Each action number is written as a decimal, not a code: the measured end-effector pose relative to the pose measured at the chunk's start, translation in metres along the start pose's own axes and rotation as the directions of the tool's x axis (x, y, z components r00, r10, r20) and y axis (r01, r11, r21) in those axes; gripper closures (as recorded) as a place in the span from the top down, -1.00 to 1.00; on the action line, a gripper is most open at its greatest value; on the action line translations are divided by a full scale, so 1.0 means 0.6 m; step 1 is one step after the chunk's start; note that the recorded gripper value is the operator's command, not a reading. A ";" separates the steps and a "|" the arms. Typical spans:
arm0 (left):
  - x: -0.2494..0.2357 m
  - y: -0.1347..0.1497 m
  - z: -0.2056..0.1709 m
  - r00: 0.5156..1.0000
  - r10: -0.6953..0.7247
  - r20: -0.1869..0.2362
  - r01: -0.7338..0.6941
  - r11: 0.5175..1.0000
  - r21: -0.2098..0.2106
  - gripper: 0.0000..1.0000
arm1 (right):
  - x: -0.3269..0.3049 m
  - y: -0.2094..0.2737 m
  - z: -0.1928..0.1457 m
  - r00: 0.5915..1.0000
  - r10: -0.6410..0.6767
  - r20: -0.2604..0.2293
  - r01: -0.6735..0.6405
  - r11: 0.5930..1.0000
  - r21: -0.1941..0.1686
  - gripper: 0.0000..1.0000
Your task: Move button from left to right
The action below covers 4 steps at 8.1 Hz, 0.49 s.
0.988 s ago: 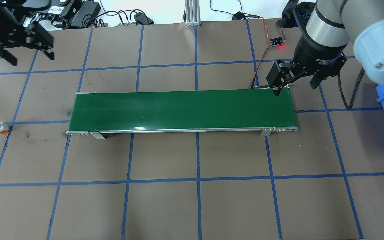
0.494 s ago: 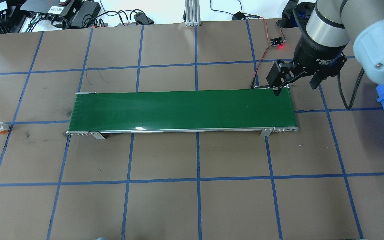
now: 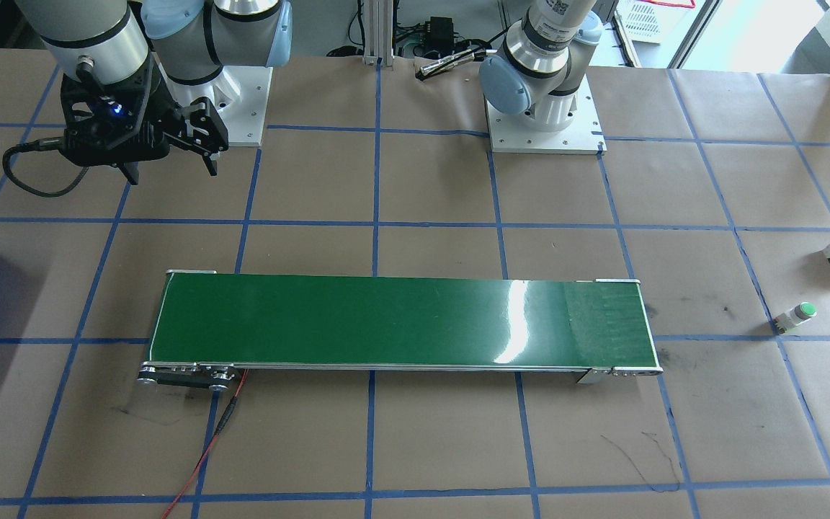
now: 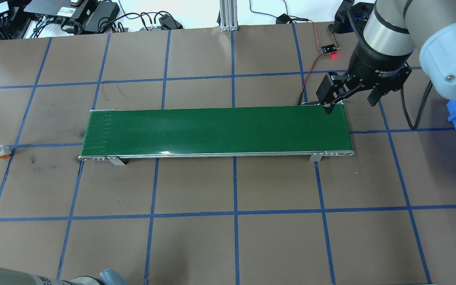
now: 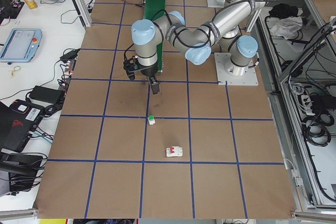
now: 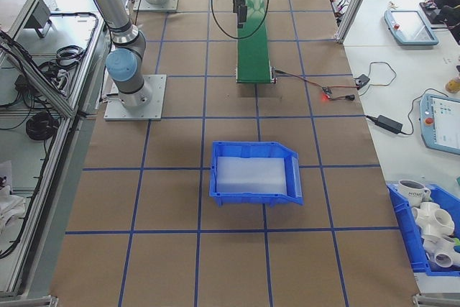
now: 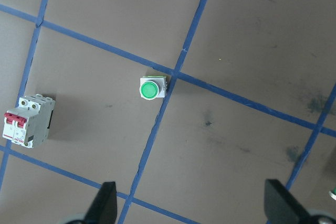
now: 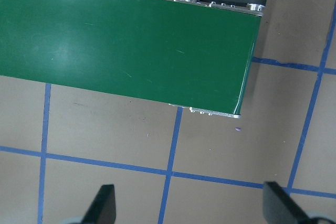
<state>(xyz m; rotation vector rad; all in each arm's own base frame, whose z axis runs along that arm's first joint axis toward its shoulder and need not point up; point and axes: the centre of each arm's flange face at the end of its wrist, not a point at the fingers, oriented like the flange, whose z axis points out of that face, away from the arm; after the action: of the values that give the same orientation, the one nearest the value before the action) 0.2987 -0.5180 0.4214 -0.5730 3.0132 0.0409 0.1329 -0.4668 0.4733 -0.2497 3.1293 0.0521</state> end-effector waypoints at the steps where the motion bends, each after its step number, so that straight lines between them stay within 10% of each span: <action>1: -0.031 -0.005 0.021 1.000 -0.010 -0.022 0.010 1.000 -0.005 1.00 | 0.000 0.000 0.001 1.000 -0.001 0.001 0.001 1.000 -0.001 1.00; 4: -0.071 -0.026 0.063 1.000 -0.019 -0.022 0.020 0.998 0.055 1.00 | -0.001 0.001 0.001 1.000 -0.001 0.001 0.001 1.000 -0.001 1.00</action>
<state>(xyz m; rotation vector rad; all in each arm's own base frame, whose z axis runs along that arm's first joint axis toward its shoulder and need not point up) 0.3463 -0.5157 0.3871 -0.6014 3.0183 -0.0496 0.1334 -0.4663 0.4729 -0.2517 3.1283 0.0541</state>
